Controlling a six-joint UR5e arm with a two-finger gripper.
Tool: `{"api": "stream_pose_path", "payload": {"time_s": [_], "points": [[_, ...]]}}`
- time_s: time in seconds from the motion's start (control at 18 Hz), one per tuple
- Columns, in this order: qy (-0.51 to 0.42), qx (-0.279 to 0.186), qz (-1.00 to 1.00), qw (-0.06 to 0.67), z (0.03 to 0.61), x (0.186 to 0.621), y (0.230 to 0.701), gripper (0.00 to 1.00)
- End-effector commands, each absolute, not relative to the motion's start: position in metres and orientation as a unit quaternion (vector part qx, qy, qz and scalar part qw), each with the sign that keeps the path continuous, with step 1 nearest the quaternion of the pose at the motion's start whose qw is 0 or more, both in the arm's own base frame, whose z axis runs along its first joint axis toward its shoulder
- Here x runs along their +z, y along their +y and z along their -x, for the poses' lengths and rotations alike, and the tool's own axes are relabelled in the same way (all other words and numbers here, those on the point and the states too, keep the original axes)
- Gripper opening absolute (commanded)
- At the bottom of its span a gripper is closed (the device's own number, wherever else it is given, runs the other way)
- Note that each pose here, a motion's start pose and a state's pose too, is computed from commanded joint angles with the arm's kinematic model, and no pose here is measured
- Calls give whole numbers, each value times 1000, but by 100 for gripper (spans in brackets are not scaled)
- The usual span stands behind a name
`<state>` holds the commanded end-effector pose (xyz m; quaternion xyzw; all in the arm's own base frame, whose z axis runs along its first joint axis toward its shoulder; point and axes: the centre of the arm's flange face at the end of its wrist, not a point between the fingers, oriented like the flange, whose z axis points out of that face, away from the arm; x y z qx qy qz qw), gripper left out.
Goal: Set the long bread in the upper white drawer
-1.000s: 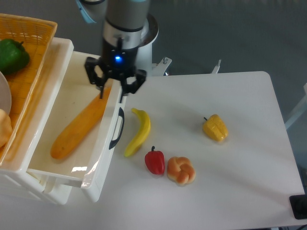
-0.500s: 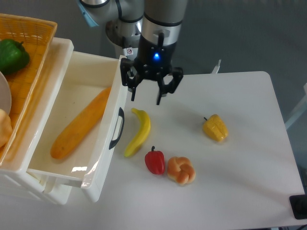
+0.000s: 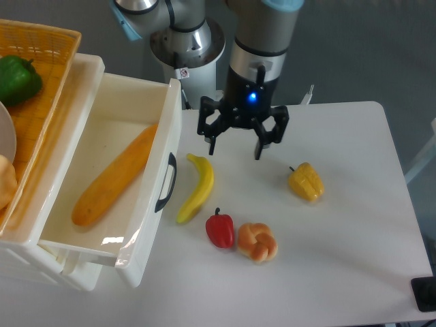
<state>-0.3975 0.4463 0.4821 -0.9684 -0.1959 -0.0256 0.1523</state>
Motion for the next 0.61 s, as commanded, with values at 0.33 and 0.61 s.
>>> {"api": "stream_pose_path", "payload": {"time_s": [0.33,0.61], "points": [[-123,-5,984,127,410,461,449,100],[-20,47,998,41,433,431,441,100]]}}
